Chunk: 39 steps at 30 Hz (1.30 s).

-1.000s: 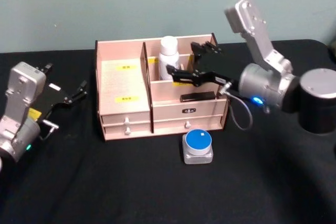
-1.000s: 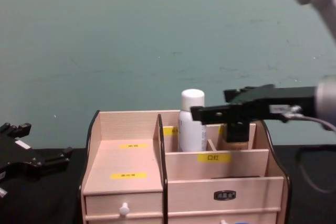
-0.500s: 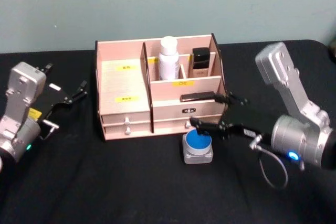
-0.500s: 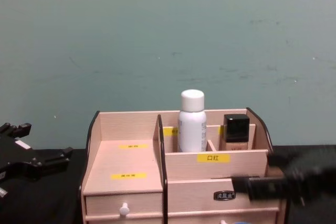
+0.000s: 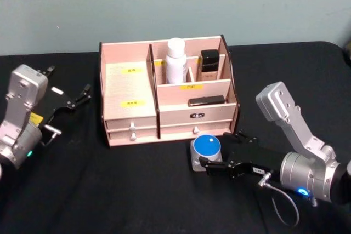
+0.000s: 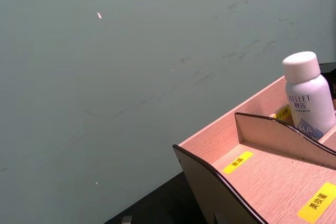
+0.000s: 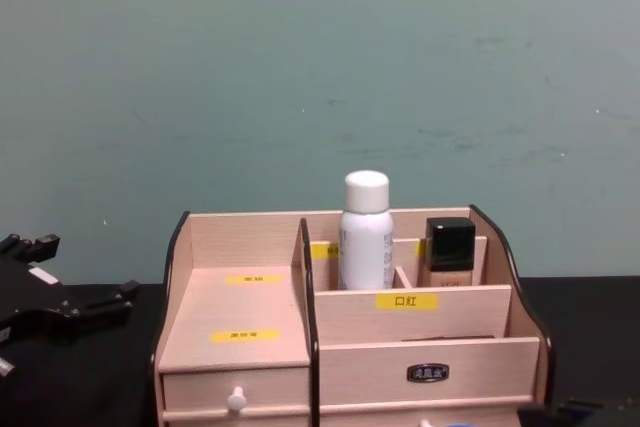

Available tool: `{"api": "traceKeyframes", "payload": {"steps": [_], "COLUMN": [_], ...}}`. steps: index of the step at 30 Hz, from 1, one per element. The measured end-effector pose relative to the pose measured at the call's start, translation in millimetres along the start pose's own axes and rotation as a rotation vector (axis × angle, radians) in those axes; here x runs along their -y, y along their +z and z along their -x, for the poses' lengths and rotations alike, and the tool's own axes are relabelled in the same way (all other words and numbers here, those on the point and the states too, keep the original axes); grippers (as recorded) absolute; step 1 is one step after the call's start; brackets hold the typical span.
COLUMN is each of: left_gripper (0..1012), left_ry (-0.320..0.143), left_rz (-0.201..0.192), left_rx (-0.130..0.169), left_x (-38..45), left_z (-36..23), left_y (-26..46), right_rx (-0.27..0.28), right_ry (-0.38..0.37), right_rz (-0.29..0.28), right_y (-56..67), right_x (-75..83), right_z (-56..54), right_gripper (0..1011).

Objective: Pick up the facial cleanser and watermelon frost from the table and place them into the tiered storage box.

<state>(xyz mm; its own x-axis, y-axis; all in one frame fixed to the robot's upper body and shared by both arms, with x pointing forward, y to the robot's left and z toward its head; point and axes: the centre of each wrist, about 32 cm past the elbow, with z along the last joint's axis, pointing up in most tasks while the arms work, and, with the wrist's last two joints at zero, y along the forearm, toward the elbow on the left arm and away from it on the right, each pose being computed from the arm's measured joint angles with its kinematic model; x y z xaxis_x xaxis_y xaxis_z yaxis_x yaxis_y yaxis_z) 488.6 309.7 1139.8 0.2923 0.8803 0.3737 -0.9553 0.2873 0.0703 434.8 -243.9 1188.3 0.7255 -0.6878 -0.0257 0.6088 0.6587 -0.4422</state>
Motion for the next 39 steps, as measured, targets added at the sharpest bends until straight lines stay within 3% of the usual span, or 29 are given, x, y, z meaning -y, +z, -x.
{"api": "traceKeyframes", "payload": {"steps": [15,39], "left_gripper": [1010,1010], "left_ry": [0.0,0.0], "left_rz": [0.0,0.0], "left_rx": [0.0,0.0], "left_x": [0.0,0.0], "left_z": [0.0,0.0], "left_y": [0.0,0.0], "right_rx": [0.063,0.047], "right_ry": [-0.036,-0.023], "right_rz": [0.006,0.01], "right_y": [-1.1,-7.7], "right_x": [-6.8,-24.6], "right_z": [-2.6,-9.3], "right_gripper": [1002,1003]}}
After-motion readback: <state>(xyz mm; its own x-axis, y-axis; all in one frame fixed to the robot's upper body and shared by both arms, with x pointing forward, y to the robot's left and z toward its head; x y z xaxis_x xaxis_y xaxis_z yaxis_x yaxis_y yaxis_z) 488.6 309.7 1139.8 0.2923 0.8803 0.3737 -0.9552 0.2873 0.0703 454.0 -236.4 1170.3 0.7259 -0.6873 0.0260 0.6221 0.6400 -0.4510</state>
